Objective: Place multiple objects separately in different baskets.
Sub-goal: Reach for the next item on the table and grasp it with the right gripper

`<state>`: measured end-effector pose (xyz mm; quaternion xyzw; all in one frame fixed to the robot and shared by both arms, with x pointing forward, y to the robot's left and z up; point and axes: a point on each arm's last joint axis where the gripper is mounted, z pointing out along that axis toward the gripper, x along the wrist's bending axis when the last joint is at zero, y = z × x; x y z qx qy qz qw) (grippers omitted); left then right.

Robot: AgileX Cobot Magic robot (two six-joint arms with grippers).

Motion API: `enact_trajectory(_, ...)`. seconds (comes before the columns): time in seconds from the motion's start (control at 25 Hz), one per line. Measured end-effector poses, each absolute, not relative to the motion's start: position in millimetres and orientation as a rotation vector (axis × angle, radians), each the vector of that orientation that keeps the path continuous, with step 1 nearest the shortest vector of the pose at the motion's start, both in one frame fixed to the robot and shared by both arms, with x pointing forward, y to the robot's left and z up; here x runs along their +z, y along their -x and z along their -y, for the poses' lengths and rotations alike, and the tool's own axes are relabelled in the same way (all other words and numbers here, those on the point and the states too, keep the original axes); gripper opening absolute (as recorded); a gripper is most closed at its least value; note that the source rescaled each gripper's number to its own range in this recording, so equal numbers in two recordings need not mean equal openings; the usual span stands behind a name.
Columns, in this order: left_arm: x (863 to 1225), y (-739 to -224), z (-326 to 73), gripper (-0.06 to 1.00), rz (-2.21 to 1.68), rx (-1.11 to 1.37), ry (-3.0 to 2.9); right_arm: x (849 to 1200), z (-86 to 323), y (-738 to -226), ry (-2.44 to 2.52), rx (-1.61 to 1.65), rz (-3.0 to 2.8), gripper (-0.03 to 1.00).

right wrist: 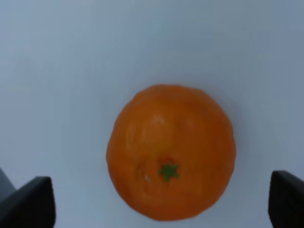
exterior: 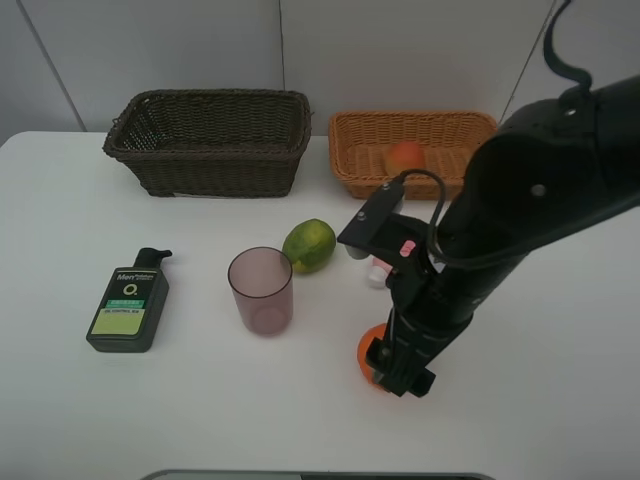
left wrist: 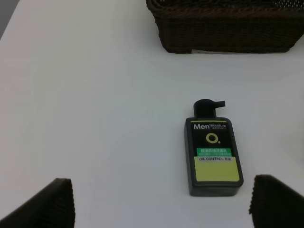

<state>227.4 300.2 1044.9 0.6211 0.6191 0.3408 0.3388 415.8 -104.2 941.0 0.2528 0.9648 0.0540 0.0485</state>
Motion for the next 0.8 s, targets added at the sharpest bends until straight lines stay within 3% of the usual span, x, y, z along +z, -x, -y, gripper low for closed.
enact_trajectory(0.8, 1044.9, -227.4, -300.2, 0.96, -1.612, 0.888, -1.618, 907.5, 99.6, -416.4, -0.516, 0.192, -3.003, 1.0)
